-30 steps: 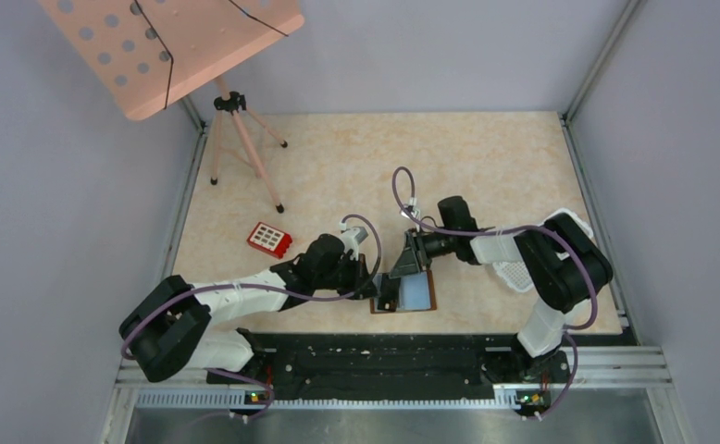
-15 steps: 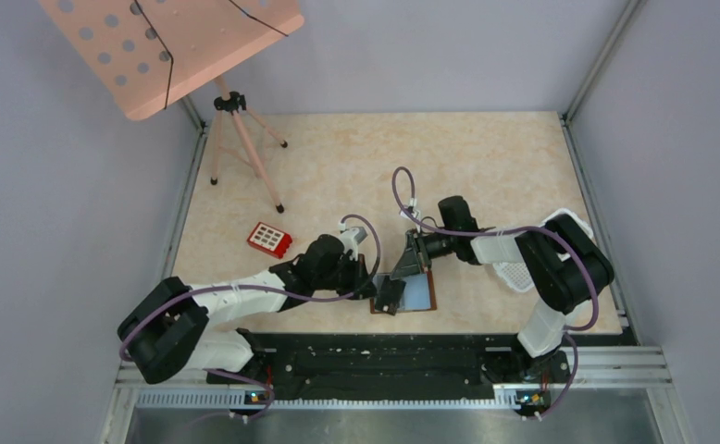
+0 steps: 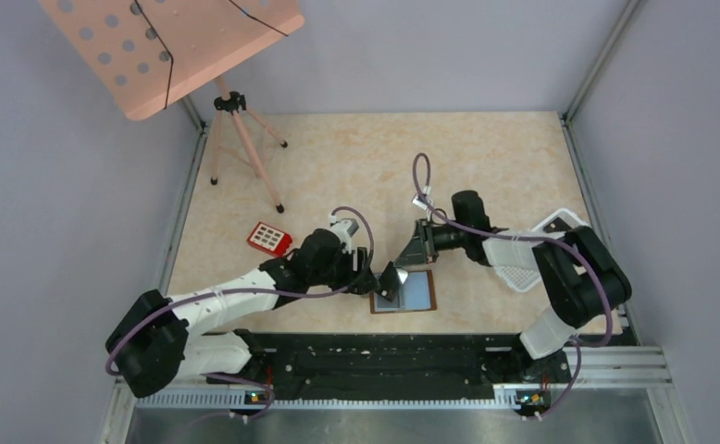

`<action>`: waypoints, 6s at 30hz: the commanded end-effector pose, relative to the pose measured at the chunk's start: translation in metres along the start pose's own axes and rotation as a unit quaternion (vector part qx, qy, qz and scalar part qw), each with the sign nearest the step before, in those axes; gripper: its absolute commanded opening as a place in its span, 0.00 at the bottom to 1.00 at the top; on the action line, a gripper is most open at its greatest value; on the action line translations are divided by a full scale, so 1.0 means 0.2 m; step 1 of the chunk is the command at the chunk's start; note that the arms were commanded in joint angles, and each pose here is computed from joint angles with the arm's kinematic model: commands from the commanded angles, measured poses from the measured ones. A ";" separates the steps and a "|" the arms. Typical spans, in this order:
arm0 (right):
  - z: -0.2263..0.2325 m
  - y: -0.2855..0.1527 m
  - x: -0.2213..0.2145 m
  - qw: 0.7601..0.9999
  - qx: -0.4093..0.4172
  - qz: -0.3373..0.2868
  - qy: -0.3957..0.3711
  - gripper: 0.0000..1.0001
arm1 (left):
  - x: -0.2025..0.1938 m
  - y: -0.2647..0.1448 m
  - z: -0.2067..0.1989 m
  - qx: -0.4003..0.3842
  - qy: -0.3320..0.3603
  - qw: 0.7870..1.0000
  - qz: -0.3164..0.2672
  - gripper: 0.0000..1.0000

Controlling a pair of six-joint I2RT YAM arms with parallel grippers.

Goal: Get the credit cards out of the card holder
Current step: Place the credit card in the storage box, then remove the credit card from the card holder.

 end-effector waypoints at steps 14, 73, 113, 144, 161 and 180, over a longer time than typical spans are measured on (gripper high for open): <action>0.17 -0.78 0.54 0.893 -0.336 -0.296 0.036 0.00 | 0.43 -0.41 -0.18 0.114 0.125 0.976 -0.138 0.99; -0.33 -1.93 0.10 0.565 -0.690 -0.421 0.165 0.00 | 0.52 -0.50 -0.01 0.269 0.180 0.930 -0.173 0.99; -0.53 -1.98 0.00 0.546 -0.697 -0.403 0.232 0.21 | 0.53 -0.44 -0.04 0.259 0.173 0.938 -0.153 0.98; -0.36 -1.87 0.19 0.587 -0.663 -0.407 0.224 0.36 | 0.52 -0.49 0.00 0.295 0.127 0.931 -0.173 0.99; 0.05 -0.64 0.22 0.813 -0.490 -0.283 0.138 0.50 | 0.24 -0.17 -0.02 0.118 -0.027 0.992 -0.024 0.80; 0.22 -0.16 -0.06 0.881 -0.420 -0.197 0.097 0.57 | 0.03 0.11 0.08 0.082 -0.091 0.989 0.084 0.62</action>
Point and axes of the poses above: each gripper's point midway between its finger pads, its own y axis out along the fingers, its own z axis along the line the jaws close on, x = y × z, the point moved 6 cm from there along -y, back along the fingers, and after that the axes turned 5 degrees about -y, right-handed, at the moved point
